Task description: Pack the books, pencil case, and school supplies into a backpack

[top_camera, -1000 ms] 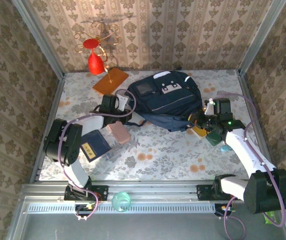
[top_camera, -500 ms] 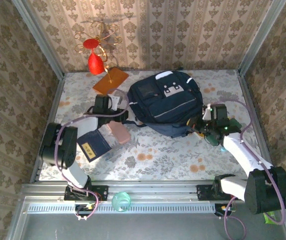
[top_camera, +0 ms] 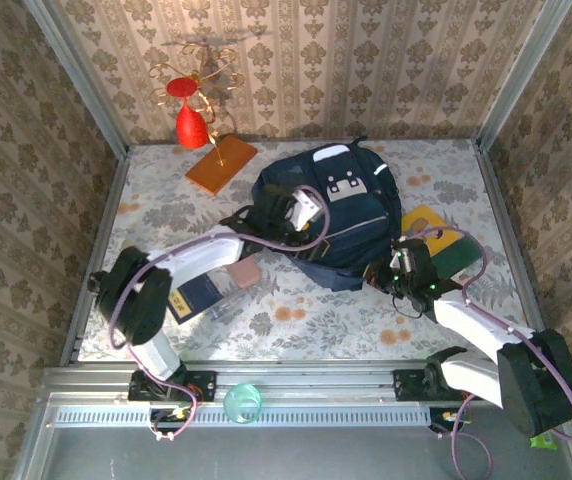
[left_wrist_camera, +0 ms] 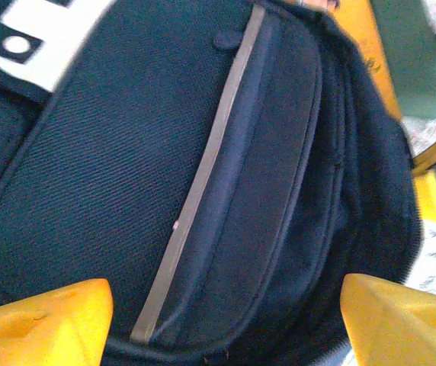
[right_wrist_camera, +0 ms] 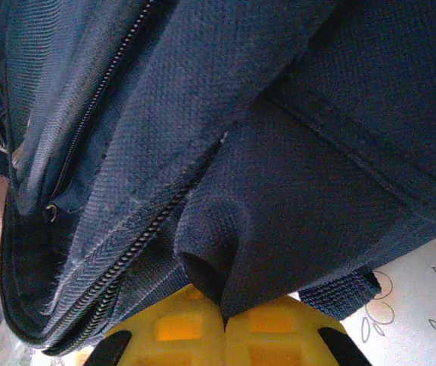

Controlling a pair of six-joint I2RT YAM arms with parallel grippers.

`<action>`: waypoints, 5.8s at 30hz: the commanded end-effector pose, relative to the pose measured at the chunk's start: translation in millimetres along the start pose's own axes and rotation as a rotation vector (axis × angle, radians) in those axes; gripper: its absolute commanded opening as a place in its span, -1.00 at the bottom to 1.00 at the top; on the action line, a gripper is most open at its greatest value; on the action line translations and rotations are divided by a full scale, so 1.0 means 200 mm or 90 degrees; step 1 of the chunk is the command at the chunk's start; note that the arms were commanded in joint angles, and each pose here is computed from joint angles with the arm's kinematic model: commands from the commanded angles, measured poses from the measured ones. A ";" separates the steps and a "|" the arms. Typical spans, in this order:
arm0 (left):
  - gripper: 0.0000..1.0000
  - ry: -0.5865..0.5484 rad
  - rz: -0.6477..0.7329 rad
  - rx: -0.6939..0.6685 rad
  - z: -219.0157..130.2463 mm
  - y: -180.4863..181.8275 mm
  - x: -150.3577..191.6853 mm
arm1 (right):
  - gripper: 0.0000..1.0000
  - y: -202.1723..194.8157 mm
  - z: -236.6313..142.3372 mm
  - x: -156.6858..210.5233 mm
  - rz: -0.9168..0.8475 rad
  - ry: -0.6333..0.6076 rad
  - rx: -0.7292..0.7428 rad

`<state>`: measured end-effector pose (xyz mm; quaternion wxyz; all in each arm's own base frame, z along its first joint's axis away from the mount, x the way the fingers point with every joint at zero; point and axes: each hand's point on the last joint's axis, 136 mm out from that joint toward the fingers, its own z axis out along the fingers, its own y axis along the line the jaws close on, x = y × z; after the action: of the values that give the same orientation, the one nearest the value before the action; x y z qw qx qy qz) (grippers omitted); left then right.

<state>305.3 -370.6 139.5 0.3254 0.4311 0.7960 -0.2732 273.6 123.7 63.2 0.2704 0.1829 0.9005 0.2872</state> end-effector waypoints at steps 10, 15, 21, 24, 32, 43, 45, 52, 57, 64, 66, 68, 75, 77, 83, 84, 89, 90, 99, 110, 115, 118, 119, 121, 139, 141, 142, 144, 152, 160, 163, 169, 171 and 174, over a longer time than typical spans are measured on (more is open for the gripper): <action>0.77 0.203 0.197 -0.098 0.32 0.04 0.15 | -1.00 -0.02 0.04 -0.02 0.003 -0.012 0.013; 0.46 0.206 0.220 -0.116 0.39 0.09 0.13 | -1.00 -0.02 0.04 -0.01 -0.001 -0.006 0.014; -0.37 0.190 0.234 -0.130 0.39 0.13 0.07 | -1.00 0.00 0.05 0.00 -0.018 0.006 0.004; -0.73 0.160 0.224 -0.140 0.31 0.16 0.02 | -1.00 0.06 0.04 0.00 -0.030 0.012 -0.010; -1.00 -0.033 0.110 -0.116 -0.14 0.35 -0.25 | -0.72 0.28 0.10 0.06 -0.078 0.038 -0.042; -1.00 -0.157 0.017 -0.040 -0.40 0.50 -0.44 | -0.10 0.20 -0.04 0.06 -0.204 0.066 0.061; -1.00 -0.146 0.024 -0.041 -0.41 0.52 -0.41 | -0.02 0.18 -0.12 -0.01 -0.219 0.039 0.077; -1.00 -0.139 0.019 -0.006 -0.43 0.55 -0.29 | 0.43 -0.10 -0.34 -0.40 -0.096 -0.083 0.177; -0.79 -0.092 -0.021 -0.037 -0.37 0.59 -0.12 | 0.54 -0.29 -0.36 -0.61 -0.012 -0.125 0.239; -0.02 -0.122 -0.062 -0.099 -0.38 0.51 -0.18 | 0.55 -0.33 -0.14 -0.66 0.025 -0.074 0.204; 0.17 -0.151 -0.077 -0.117 -0.36 0.45 -0.24 | 0.55 -0.35 -0.08 -0.65 0.028 -0.052 0.206; 0.30 -0.164 -0.088 -0.129 -0.31 0.37 -0.29 | 0.55 -0.39 -0.05 -0.64 0.038 -0.036 0.216; 0.35 -0.105 -0.101 -0.085 0.04 0.11 -0.33 | 0.54 -0.54 -0.07 -0.59 0.107 -0.026 0.239; 0.36 -0.096 -0.105 -0.057 0.13 0.03 -0.35 | 0.54 -0.60 -0.09 -0.57 0.143 -0.031 0.238; 0.36 -0.047 -0.114 -0.018 0.40 -0.11 -0.34 | 0.54 -0.73 -0.23 -0.57 0.232 -0.104 0.241; 0.36 -0.037 -0.110 -0.013 0.45 -0.13 -0.32 | 0.53 -0.72 -0.24 -0.58 0.228 -0.118 0.236; 0.37 -0.001 -0.105 -0.004 0.63 -0.20 -0.31 | 0.53 -0.60 -0.20 -0.60 0.184 -0.098 0.199; 0.38 0.001 -0.104 -0.003 0.66 -0.20 -0.31 | 0.53 -0.60 -0.19 -0.61 0.173 -0.098 0.205; 0.36 0.041 -0.096 -0.056 0.91 -0.16 -0.29 | 0.53 -0.68 -0.13 -0.62 0.182 -0.102 0.297; 0.33 0.100 -0.089 -0.065 1.06 -0.17 -0.15 | 0.40 -0.69 0.03 -0.66 0.211 -0.095 0.257; 0.26 0.134 -0.091 -0.055 1.09 -0.21 -0.01 | 0.16 -0.62 0.08 -0.69 0.215 -0.104 0.200; 0.22 0.148 -0.093 -0.046 1.11 -0.24 0.05 | -0.02 -0.58 0.08 -0.71 0.210 -0.112 0.178; 0.20 0.149 -0.093 -0.044 1.10 -0.24 0.06 | -0.08 -0.57 0.08 -0.72 0.208 -0.118 0.170; 0.19 0.151 -0.092 -0.041 1.10 -0.26 0.08 | -0.21 -0.54 0.08 -0.73 0.203 -0.129 0.157; 0.18 0.104 -0.098 0.007 0.98 -0.32 -0.05 | -1.00 -0.40 -0.12 -0.78 0.107 -0.202 0.128; 0.18 0.094 -0.109 0.033 0.94 -0.36 -0.08 | -1.00 -0.40 -0.14 -0.75 0.101 -0.197 0.130; 0.18 0.095 -0.117 0.047 0.92 -0.38 -0.09 | -1.00 -0.40 -0.15 -0.73 0.100 -0.188 0.135; 0.18 0.101 -0.127 0.072 0.88 -0.43 -0.07 | -1.00 -0.42 -0.15 -0.67 0.103 -0.158 0.147; 0.19 0.090 -0.143 0.093 0.71 -0.54 -0.04 | -0.84 -0.47 -0.11 -0.38 0.136 -0.058 0.143; 0.19 0.108 -0.133 0.064 0.73 -0.51 0.02 | -0.32 -0.56 -0.11 -0.28 0.124 -0.041 0.197; 0.19 0.109 -0.134 0.062 0.73 -0.51 0.04 | -0.11 -0.60 -0.09 -0.25 0.126 -0.031 0.229; 0.19 0.118 -0.134 0.062 0.75 -0.51 0.07 | -0.01 -0.59 0.00 -0.22 0.111 0.004 0.228; 0.19 0.121 -0.133 0.060 0.75 -0.51 0.08 | -0.11 -0.56 0.01 -0.22 0.104 0.005 0.215; 0.19 0.121 -0.132 0.056 0.74 -0.50 0.08 | -0.60 -0.51 0.00 -0.26 0.092 -0.014 0.191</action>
<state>273.0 -509.2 46.8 0.2152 0.3701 0.8596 -0.2789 297.6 -2.3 22.9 0.2443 0.3144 0.9079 0.1308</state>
